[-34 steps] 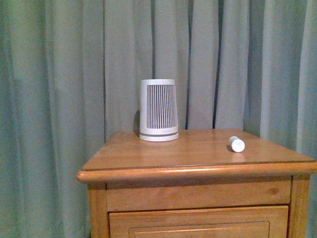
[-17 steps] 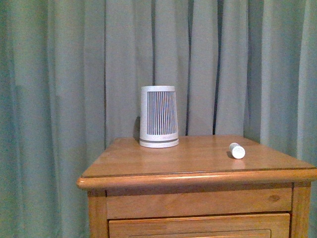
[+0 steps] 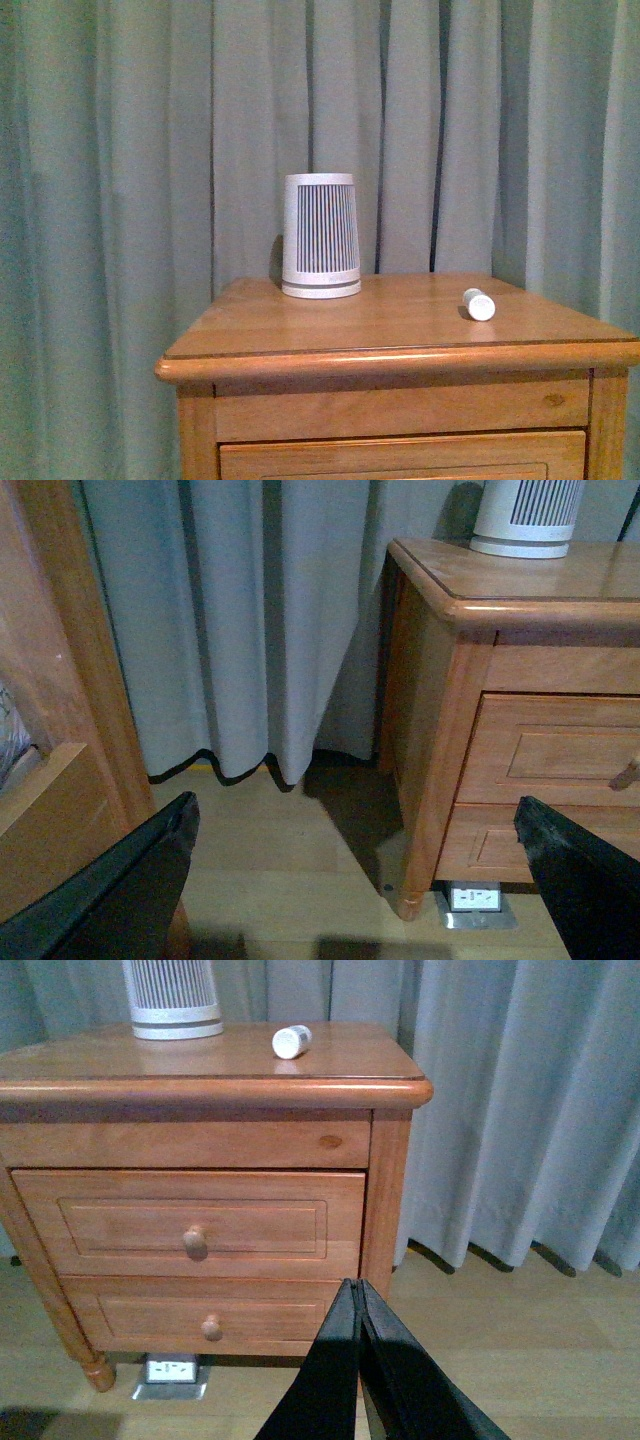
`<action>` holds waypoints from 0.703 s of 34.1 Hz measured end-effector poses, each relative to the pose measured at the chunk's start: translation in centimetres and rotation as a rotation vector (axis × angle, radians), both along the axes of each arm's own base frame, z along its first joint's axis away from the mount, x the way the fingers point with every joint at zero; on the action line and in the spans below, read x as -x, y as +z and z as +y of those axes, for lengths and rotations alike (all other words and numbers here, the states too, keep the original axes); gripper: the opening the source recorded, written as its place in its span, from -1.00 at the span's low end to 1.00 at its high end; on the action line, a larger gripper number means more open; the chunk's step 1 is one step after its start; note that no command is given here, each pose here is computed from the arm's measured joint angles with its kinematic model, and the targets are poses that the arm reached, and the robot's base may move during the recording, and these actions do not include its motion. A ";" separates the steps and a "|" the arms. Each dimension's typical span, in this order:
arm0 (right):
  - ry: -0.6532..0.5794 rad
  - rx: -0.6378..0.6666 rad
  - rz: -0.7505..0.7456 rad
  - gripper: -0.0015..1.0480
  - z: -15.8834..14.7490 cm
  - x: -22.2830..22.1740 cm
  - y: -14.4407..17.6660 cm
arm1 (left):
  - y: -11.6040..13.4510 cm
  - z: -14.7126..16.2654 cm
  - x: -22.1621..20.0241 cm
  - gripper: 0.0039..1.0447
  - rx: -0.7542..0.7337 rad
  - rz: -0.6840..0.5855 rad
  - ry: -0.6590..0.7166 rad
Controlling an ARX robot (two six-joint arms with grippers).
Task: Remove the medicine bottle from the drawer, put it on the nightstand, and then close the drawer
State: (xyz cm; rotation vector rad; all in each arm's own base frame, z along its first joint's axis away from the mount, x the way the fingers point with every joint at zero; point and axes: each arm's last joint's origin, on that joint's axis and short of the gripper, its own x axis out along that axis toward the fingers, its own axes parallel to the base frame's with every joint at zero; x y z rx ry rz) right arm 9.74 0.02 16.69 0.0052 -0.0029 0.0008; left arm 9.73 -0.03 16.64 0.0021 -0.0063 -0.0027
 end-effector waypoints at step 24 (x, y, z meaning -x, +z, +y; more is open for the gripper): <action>0.000 0.002 0.000 0.87 0.0 0.0 0.0 | 0.0 0.0 0.0 0.88 0.000 0.000 0.000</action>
